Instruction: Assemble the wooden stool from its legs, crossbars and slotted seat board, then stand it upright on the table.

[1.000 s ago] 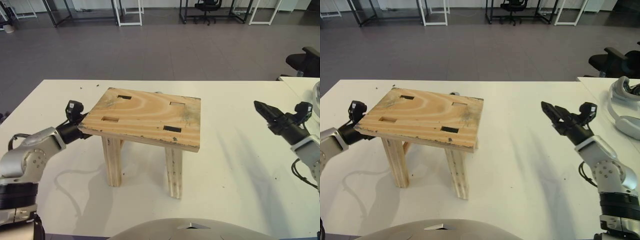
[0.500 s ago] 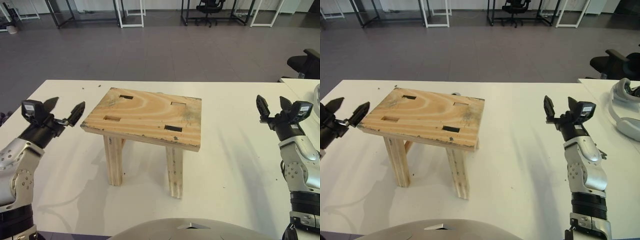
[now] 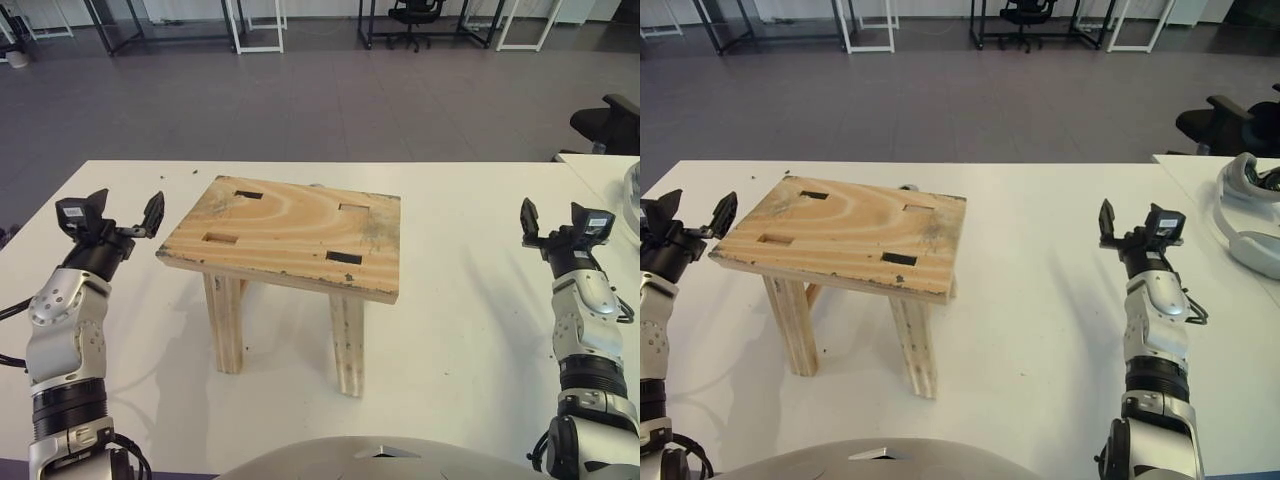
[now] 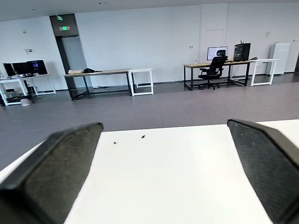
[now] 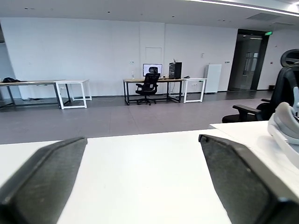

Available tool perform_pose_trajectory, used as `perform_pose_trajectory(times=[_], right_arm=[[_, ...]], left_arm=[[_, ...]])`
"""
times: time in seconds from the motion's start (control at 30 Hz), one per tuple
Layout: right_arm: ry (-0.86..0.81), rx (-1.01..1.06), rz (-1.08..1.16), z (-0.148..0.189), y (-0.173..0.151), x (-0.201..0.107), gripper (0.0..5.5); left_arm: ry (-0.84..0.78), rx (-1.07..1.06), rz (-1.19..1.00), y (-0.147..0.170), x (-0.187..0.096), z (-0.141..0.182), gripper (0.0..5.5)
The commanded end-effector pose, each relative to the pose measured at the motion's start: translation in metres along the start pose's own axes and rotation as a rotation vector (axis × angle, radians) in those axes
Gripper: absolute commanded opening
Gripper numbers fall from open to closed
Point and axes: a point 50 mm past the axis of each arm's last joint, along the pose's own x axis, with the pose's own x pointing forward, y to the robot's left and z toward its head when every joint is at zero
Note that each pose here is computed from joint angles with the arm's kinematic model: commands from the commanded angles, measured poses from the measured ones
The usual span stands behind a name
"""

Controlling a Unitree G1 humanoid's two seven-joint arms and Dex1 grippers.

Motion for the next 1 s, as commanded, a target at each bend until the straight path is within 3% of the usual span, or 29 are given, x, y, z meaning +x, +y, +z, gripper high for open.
perform_pose_trajectory(times=[0.03,0.57,1.0], right_arm=[[-0.012,0.009,0.062,-0.002,0.013,0.003,4.46],[-0.011,0.06,0.121,-0.012,0.027,-0.008,4.46],[-0.012,0.067,0.093,-0.013,0.018,-0.016,4.46]], left_arm=[[0.01,0.038,-0.016,-0.005,0.009,0.0,4.91],[0.01,0.038,-0.046,-0.015,0.026,0.001,4.91],[0.022,0.018,-0.053,-0.021,0.032,-0.006,4.91]])
